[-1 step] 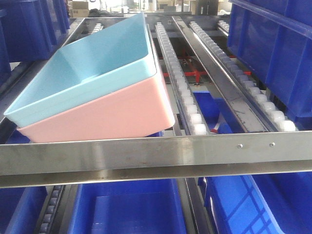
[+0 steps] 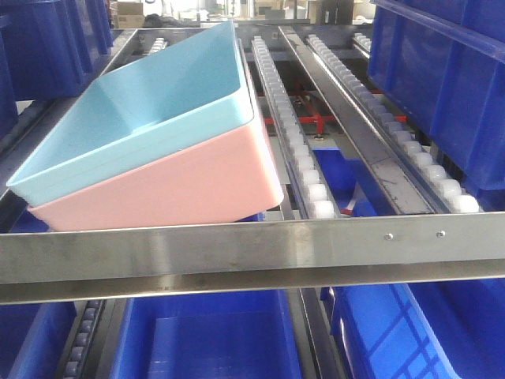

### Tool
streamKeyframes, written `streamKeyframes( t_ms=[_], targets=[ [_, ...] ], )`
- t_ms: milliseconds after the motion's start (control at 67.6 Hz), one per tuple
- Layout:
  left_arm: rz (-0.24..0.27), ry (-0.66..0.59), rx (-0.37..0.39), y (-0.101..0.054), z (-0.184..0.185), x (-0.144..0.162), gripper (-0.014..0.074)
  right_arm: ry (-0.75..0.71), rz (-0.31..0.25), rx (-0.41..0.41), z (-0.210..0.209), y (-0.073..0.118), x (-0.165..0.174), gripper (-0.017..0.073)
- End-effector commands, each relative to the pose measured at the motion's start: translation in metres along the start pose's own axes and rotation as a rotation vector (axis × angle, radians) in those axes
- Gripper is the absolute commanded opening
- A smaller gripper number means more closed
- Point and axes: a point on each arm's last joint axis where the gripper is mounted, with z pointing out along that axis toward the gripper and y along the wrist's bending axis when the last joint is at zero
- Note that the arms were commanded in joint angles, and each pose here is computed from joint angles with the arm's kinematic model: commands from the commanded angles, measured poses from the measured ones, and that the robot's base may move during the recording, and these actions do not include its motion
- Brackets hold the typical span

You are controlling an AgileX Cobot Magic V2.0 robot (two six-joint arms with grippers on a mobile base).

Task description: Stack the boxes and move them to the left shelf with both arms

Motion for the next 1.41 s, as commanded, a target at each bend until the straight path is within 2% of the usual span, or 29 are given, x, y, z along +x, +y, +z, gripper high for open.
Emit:
streamKeyframes(
  t_ms=[0, 89, 207, 326, 474, 681, 844, 1391],
  targets=[
    [0.002, -0.078, 0.004, 0.0, 0.0, 0.001, -0.0003, -0.173, 0.046, -0.021, -0.001, 0.001, -0.007, 0.0065],
    [0.002, -0.078, 0.004, 0.0, 0.0, 0.001, -0.0003, -0.211, 0.052, -0.026, -0.006, 0.001, -0.009, 0.0065],
    [0.002, -0.078, 0.004, 0.0, 0.0, 0.001, -0.0003, -0.296, -0.02, -0.025, -0.014, 0.001, -0.012, 0.0065],
    [0.002, -0.078, 0.004, 0.0, 0.0, 0.001, -0.0003, -0.298, -0.036, -0.021, -0.014, 0.001, -0.012, 0.0065],
    [0.002, -0.078, 0.004, 0.0, 0.0, 0.001, -0.0003, -0.331, -0.094, -0.014, -0.015, 0.002, -0.015, 0.0065],
    [0.002, -0.078, 0.004, 0.0, 0.0, 0.001, -0.0003, -0.354, -0.083, -0.015, -0.015, 0.002, -0.017, 0.0065],
    [0.002, -0.078, 0.004, 0.0, 0.0, 0.001, -0.0003, -0.358, -0.072, 0.016, -0.015, 0.0, -0.018, 0.0065],
    [0.002, -0.078, 0.004, 0.0, 0.0, 0.001, -0.0003, -0.359, -0.072, 0.018, -0.015, 0.0, -0.017, 0.0065]
  ],
)
